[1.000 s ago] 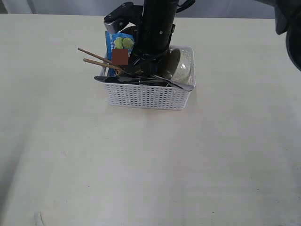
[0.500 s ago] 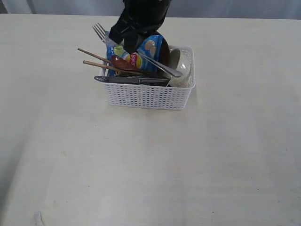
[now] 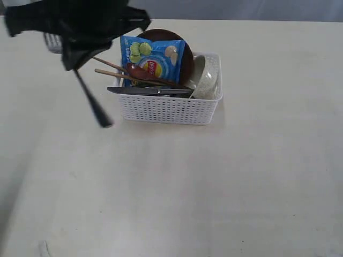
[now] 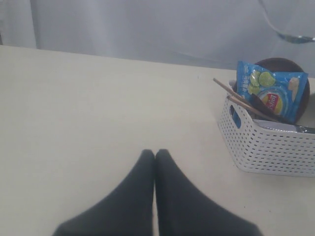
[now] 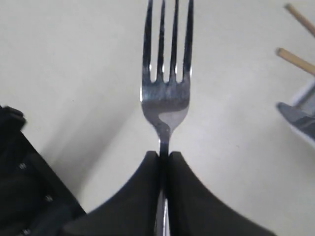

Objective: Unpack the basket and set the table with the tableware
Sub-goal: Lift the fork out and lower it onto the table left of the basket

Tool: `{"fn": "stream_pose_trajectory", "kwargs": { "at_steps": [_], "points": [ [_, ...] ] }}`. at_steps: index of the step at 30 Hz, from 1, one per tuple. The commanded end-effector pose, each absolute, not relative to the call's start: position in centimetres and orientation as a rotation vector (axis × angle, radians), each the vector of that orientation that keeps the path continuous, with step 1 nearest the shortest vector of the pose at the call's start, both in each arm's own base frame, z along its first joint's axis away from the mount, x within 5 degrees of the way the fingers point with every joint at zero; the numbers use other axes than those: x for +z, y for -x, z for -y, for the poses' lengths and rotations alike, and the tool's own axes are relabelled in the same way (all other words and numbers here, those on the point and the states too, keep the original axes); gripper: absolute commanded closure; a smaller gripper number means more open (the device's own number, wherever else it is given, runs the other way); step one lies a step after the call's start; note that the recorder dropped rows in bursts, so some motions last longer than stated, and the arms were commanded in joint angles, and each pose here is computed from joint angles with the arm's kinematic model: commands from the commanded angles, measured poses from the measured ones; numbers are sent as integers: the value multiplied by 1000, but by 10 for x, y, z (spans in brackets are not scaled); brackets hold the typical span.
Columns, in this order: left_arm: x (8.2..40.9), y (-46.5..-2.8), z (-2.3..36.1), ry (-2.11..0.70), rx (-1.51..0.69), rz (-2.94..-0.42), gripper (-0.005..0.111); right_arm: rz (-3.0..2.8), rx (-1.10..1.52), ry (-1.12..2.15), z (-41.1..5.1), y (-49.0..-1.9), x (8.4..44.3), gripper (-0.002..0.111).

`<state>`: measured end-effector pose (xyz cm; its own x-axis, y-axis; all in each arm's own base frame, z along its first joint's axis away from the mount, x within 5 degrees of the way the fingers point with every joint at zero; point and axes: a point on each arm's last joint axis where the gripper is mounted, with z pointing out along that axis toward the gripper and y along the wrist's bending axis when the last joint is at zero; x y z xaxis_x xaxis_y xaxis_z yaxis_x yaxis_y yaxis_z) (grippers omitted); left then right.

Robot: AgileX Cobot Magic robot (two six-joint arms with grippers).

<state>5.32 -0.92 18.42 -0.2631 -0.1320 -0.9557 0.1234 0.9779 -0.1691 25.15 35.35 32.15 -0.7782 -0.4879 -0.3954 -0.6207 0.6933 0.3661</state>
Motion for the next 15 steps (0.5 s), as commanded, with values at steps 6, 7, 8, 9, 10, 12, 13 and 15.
{"fn": "stream_pose_trajectory", "kwargs": {
  "at_steps": [6,7,8,9,10,12,13,15],
  "points": [
    [184,-53,9,9,-246,-1809,107,-2771,562,479,-405,-239,254,109],
    [184,-53,9,9,-246,-1809,107,-2791,559,446,-408,-240,245,109],
    [184,-53,9,9,-246,-1809,107,-2818,557,414,-410,-241,235,109],
    [184,-53,9,9,-246,-1809,107,-2839,545,384,-413,-243,226,109],
    [184,-53,9,9,-246,-1809,107,-2855,531,360,-414,-243,219,109],
    [184,-53,9,9,-246,-1809,107,-2881,482,316,-416,-245,203,109],
    [184,-53,9,9,-246,-1809,107,-2889,459,307,-417,-244,198,109],
    [184,-53,9,9,-246,-1809,107,-2902,385,247,-416,-247,186,109]
  ]
}}
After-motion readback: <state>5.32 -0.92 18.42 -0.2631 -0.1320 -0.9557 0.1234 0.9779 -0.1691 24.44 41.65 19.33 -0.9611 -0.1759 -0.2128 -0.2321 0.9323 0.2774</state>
